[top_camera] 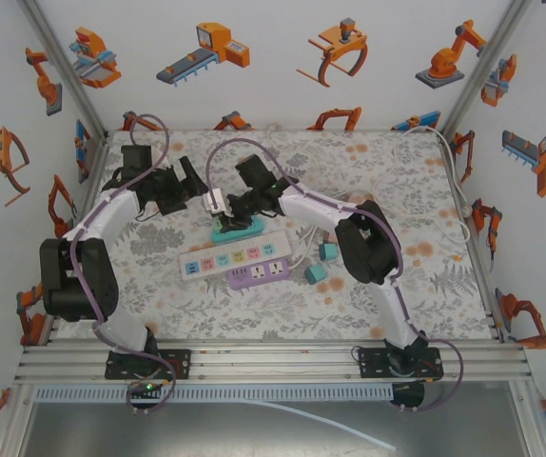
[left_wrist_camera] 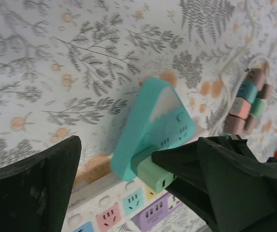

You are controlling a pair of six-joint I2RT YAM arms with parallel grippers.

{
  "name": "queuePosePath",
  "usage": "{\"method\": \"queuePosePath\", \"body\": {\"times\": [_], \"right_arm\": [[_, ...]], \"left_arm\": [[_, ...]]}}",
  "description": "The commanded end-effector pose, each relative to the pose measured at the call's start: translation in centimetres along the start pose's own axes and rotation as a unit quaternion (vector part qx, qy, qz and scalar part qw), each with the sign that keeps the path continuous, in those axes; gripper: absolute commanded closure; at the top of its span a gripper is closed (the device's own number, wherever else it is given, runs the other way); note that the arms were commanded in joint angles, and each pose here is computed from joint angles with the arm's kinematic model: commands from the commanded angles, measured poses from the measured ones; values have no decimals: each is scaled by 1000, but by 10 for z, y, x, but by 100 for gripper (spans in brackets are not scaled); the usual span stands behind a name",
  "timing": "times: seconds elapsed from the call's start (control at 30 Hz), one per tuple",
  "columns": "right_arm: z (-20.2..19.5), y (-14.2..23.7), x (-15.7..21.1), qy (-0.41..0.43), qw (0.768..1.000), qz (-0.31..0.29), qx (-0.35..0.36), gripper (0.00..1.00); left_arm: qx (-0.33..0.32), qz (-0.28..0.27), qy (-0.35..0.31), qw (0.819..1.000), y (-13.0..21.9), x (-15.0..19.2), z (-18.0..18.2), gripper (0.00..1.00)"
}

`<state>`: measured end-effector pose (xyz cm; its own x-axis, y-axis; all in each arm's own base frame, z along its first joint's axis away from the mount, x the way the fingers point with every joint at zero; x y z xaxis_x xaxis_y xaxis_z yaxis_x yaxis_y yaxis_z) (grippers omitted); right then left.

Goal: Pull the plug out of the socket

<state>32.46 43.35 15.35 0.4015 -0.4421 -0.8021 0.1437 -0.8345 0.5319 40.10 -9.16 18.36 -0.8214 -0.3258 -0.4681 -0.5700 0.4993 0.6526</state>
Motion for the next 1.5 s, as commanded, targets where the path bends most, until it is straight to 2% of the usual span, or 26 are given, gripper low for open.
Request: {"method": "queuePosePath", "body": {"times": [0.0, 0.17, 0.3, 0.4, 0.57, 0.8, 0.97, 1.1, 1.2, 1.37, 1.43, 1.47], "right_arm": [[-9, 26, -36, 47, 998, -31, 11, 73], [-11, 44, -52, 65, 996, -46, 24, 74], [-16, 56, -65, 77, 994, -63, 49, 74], [-24, 65, -77, 84, 990, -88, 76, 74], [-31, 76, -95, 88, 984, -119, 98, 75], [-39, 81, -98, 88, 983, -115, 116, 75], [-47, 83, -99, 79, 982, -118, 129, 76], [-55, 93, -107, 46, 979, -147, 137, 76], [-57, 98, -110, 35, 976, -159, 143, 76], [-58, 107, -111, 33, 975, -156, 157, 77], [-58, 112, -111, 35, 974, -155, 163, 77], [-58, 113, -111, 35, 973, -154, 166, 77]], "left_arm": [[87, 29, 20, 996, -10, 7, -15, 3], [170, 53, 43, 983, -16, 8, -31, 3], [180, 79, 59, 979, -24, 15, -32, 3], [164, 87, 70, 980, -27, 17, -28, 1], [174, 83, 73, 979, -27, 15, -30, 22], [219, 90, 74, 969, -24, 16, -39, 45], [223, 101, 65, 967, -25, 21, -39, 48], [187, 120, 33, 975, -26, 30, -31, 48], [169, 134, 9, 976, -25, 36, -27, 56], [150, 136, -18, 979, -21, 38, -24, 63], [125, 138, -29, 982, -21, 39, -19, 72], [113, 139, -36, 983, -20, 39, -17, 73]]}}
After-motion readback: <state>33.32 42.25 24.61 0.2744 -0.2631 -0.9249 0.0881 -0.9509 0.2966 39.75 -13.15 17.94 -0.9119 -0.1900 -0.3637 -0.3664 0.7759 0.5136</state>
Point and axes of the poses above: each hand's point on the last joint's axis, 136 mm out from that joint toward the fingers, its own y axis back along the fingers, its own z axis along the line the jaws close on, x = y × z, the point moved 5 cm from there along y, back along the fingers
